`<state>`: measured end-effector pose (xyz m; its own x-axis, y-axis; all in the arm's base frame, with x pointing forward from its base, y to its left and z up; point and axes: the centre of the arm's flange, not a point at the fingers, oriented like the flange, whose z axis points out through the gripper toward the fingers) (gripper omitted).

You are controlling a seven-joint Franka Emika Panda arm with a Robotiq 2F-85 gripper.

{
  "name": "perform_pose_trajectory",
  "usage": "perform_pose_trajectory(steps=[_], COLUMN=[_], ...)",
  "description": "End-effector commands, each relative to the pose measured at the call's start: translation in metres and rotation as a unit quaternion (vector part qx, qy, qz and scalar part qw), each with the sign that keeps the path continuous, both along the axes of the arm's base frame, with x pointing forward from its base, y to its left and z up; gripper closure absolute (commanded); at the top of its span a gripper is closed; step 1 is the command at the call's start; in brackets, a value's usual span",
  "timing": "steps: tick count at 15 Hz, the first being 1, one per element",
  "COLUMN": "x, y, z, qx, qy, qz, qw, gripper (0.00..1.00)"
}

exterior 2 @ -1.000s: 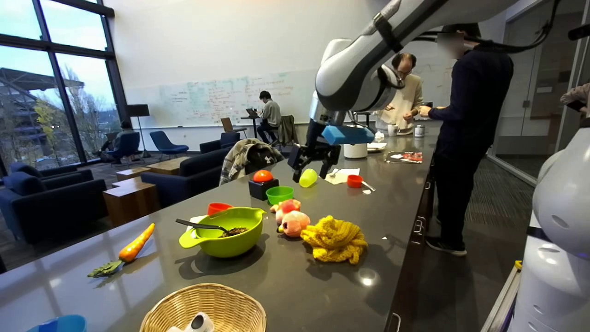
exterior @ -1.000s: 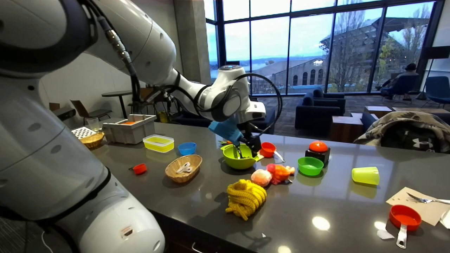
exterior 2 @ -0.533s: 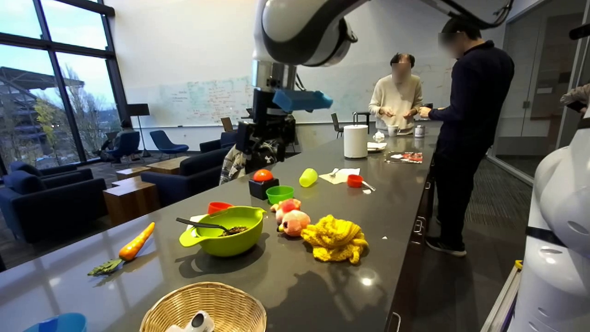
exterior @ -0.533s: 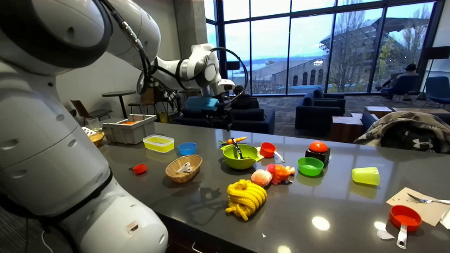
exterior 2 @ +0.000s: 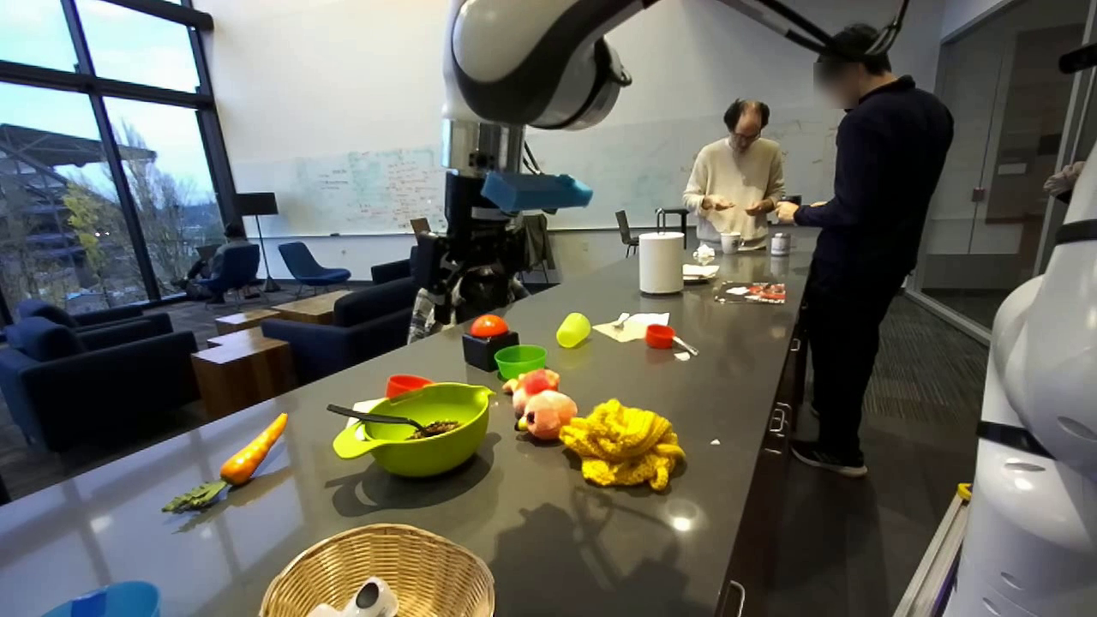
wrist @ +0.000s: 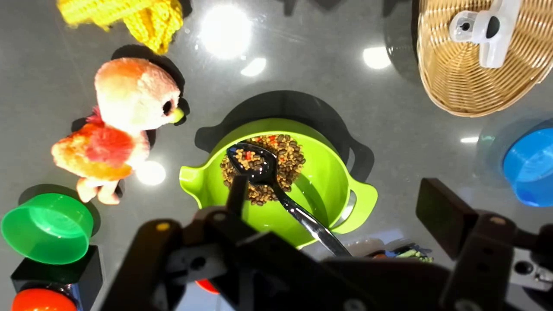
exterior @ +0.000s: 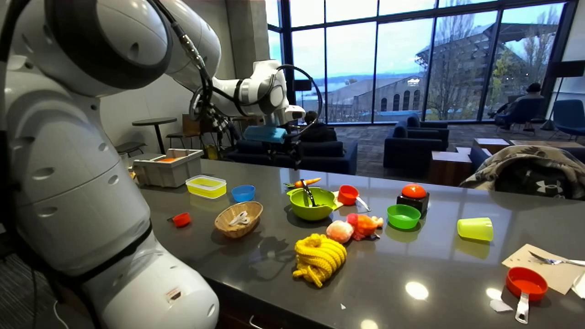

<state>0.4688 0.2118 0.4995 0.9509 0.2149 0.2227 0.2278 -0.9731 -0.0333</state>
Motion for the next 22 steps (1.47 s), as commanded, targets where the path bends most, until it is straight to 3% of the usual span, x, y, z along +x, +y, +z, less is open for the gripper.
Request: perform_pose_trajectory(steps=[1, 5, 9, 13, 16, 17, 22], x=[0.009, 0.013, 0.029, 0.068, 0.088, 0.066, 0.066], y=[0.020, 0.052, 0.079, 0.094, 0.101, 0.094, 0.092], z=[-0.004, -0.011, -0.017, -0.018, -0.025, -0.026, -0.041], qx=[0.009, 0.008, -0.005, -0.010, -0.002, -0.005, 0.001], qy=[-0.011, -0.022, -0.036, -0.064, -0.057, -0.059, -0.043], qz=[0.048, 0.110, 0.187, 0.237, 0.266, 0.245, 0.241], qw=[0.9988, 0.9937, 0.9817, 0.9695, 0.9622, 0.9678, 0.9695], gripper=[0.00, 0.00, 0.00, 0.00, 0.00, 0.00, 0.00])
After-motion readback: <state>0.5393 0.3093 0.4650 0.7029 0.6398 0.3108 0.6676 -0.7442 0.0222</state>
